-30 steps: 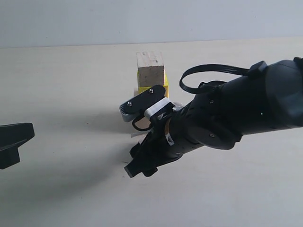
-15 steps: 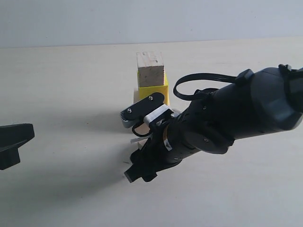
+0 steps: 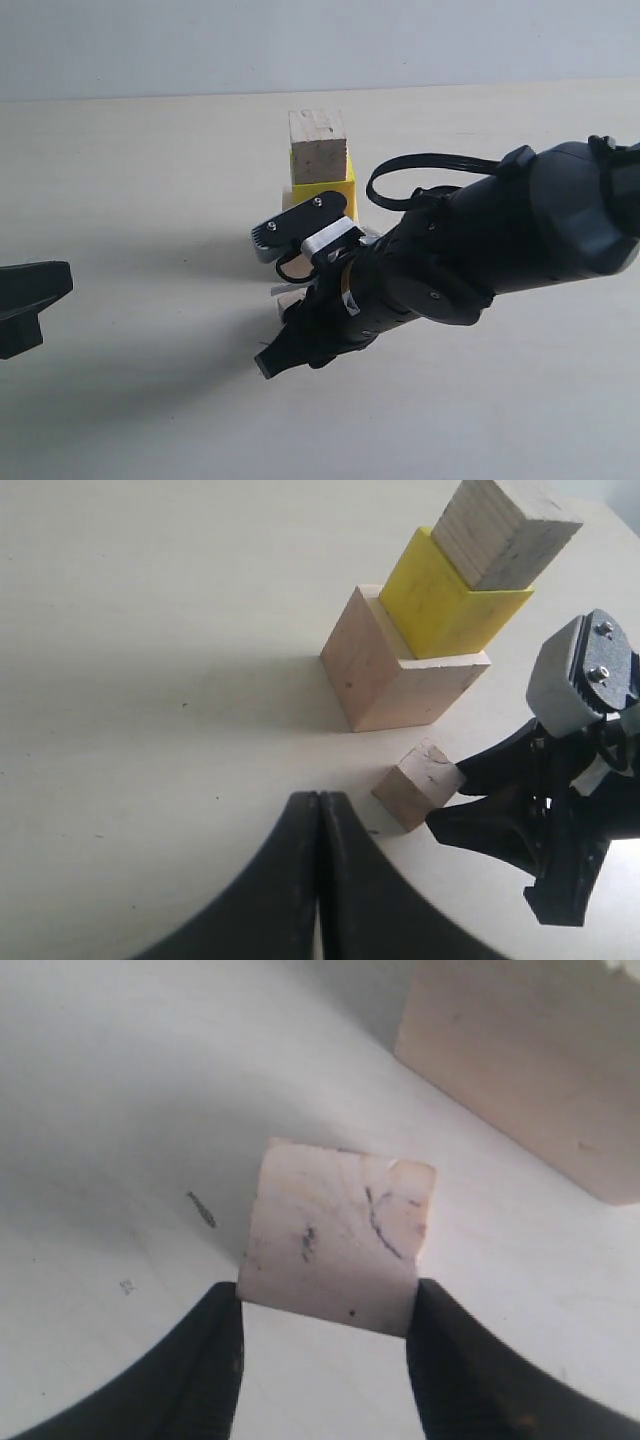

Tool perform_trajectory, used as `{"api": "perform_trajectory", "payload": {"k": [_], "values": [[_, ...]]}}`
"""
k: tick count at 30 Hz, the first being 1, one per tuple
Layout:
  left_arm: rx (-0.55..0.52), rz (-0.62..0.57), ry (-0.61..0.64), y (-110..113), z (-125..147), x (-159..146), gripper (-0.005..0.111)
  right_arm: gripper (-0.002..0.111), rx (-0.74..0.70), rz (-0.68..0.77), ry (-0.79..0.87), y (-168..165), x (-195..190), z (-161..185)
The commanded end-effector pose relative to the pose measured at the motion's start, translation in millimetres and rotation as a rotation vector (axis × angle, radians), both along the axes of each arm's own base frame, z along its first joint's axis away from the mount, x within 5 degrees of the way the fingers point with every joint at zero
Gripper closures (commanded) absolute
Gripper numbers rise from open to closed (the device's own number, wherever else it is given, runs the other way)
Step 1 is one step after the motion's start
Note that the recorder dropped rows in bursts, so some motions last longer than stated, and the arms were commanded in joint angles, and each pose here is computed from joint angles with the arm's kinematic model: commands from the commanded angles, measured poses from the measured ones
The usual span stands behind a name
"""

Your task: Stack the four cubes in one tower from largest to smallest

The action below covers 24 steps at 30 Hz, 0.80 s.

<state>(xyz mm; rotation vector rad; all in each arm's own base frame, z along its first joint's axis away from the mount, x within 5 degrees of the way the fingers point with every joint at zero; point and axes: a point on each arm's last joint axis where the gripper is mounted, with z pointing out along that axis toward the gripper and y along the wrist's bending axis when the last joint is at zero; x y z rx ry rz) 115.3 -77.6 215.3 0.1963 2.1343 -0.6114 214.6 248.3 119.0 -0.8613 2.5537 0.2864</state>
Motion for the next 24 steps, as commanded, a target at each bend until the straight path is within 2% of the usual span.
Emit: {"api": "perform_trajectory", "payload": {"k": [1,2,3,12,18,24], "values": [[-0.001,0.000,-0.004,0,0,-1,0.107,0.100,-0.036,-0.007,0.021,-2,-2,-1],[-0.001,0.000,-0.004,0,0,-1,0.107,0.106,-0.055,-0.011,0.032,-4,-3,-2],[0.000,-0.001,-0.002,0,0,-1,0.107,0.108,-0.070,-0.013,0.040,-5,-3,-2],[0.000,-0.001,-0.002,0,0,-1,0.107,0.108,-0.255,-0.053,0.155,-23,-14,-9],[0.003,-0.003,-0.004,0,0,-1,0.107,0.108,-0.207,-0.057,0.172,-35,-28,-4],[0.003,-0.003,-0.004,0,0,-1,0.107,0.108,-0.140,-0.086,0.137,-54,-44,20]]}}
